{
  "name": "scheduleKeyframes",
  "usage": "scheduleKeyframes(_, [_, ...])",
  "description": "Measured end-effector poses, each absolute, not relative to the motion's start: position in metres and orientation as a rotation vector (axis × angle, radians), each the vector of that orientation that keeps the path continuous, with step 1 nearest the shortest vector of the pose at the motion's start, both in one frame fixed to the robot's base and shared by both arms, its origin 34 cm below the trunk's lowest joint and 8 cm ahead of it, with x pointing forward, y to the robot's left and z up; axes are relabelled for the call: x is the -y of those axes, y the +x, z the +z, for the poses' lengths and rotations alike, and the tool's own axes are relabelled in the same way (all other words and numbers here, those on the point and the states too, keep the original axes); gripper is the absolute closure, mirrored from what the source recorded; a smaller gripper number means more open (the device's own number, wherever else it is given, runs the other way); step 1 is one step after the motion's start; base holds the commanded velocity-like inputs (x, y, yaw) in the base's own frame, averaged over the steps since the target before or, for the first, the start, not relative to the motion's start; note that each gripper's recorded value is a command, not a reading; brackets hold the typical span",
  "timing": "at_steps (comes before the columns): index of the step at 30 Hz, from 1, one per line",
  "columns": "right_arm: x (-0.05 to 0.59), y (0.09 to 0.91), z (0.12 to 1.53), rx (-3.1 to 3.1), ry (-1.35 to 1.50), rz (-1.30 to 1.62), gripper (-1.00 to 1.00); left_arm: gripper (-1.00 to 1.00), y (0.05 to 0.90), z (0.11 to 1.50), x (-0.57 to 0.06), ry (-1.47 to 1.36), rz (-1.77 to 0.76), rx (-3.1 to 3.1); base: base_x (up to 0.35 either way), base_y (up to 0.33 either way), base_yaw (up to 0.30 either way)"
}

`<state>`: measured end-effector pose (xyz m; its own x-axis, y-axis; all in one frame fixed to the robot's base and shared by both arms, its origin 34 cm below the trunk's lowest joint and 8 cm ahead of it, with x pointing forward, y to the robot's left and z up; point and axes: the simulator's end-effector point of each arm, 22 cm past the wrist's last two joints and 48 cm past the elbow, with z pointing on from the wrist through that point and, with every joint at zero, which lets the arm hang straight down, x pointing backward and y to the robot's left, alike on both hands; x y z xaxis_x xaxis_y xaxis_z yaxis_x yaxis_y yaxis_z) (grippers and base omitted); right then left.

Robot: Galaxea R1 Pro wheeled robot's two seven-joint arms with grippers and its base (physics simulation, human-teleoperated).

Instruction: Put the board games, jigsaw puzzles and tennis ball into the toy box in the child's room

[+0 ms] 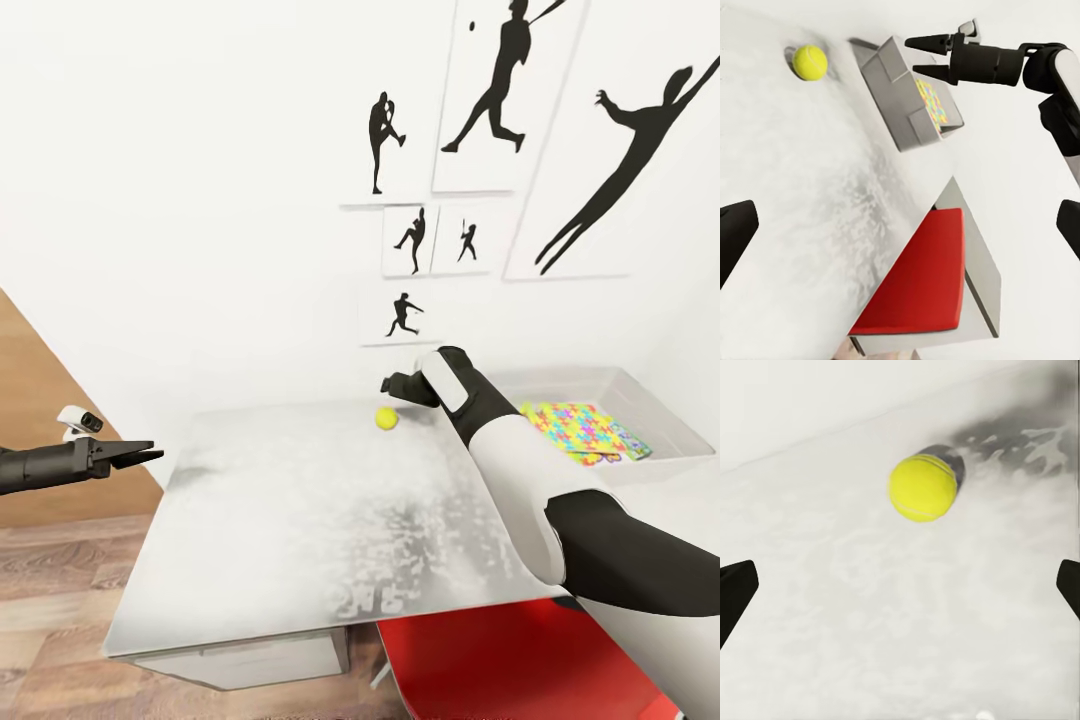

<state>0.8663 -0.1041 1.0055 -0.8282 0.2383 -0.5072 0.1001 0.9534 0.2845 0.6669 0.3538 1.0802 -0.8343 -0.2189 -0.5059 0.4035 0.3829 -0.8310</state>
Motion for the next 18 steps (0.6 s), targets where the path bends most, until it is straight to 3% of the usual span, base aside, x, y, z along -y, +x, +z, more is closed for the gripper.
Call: scheduleKeyframes(18, [0.125,0.873,0.984,-2.54,0.111,0.118,-1.0,-1.0,0.669,1.062,-0.353,0.139,-1.488,-2.124,0.0,0.0,0.0])
